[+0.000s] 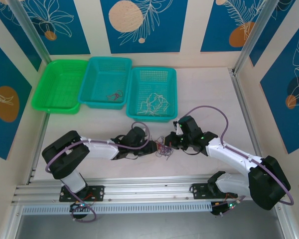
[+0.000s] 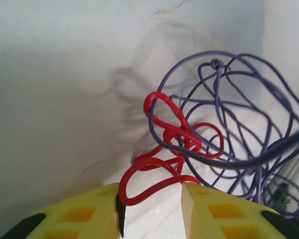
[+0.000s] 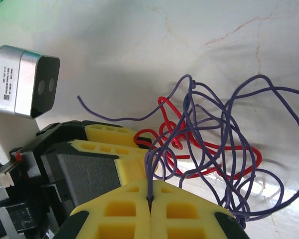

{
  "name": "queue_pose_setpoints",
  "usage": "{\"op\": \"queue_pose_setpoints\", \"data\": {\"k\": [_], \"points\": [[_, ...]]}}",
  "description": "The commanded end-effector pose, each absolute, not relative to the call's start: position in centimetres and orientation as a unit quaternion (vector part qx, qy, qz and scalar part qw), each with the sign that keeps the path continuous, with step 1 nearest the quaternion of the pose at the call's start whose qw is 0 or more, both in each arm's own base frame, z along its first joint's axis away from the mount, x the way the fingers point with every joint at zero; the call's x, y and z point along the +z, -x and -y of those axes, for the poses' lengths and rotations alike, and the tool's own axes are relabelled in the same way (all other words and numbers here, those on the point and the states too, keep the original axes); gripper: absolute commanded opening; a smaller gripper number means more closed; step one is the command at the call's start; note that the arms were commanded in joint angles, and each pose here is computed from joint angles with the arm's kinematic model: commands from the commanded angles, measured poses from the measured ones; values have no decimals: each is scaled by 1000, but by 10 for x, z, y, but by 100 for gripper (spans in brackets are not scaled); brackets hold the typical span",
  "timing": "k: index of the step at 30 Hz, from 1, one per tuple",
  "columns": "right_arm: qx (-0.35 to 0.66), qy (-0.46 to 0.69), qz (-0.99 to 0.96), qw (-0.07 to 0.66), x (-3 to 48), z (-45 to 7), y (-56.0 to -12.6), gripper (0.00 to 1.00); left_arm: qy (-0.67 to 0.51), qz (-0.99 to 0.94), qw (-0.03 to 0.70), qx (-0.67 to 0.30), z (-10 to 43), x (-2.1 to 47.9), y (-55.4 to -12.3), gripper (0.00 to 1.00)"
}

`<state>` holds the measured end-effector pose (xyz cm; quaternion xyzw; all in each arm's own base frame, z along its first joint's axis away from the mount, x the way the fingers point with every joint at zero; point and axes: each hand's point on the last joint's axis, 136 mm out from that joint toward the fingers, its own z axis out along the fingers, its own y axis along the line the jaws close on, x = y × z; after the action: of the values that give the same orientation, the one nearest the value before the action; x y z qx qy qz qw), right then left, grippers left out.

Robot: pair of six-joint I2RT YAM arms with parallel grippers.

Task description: Untangle the cables

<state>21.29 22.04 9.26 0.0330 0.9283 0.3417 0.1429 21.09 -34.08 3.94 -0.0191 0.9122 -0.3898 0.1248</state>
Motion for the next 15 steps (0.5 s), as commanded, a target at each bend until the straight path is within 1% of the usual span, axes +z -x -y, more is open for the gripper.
{"op": "queue_pose_setpoints", "data": {"k": [1, 6, 9, 11, 15], "points": [[354, -30, -924, 144, 100, -226, -214, 0, 27, -901, 132, -413, 351, 50, -220, 27], [351, -30, -925, 143, 98, -224, -212, 0, 34, -902, 149, -404, 345, 52, -226, 19], [349, -31, -925, 146, 99, -222, -212, 0, 36, -903, 161, -397, 338, 55, -229, 9], [343, -36, -927, 148, 97, -219, -212, 0, 37, -904, 170, -391, 330, 57, -232, 0], [325, -59, -931, 157, 93, -206, -214, 0, 47, -906, 193, -374, 306, 63, -238, 0]]}}
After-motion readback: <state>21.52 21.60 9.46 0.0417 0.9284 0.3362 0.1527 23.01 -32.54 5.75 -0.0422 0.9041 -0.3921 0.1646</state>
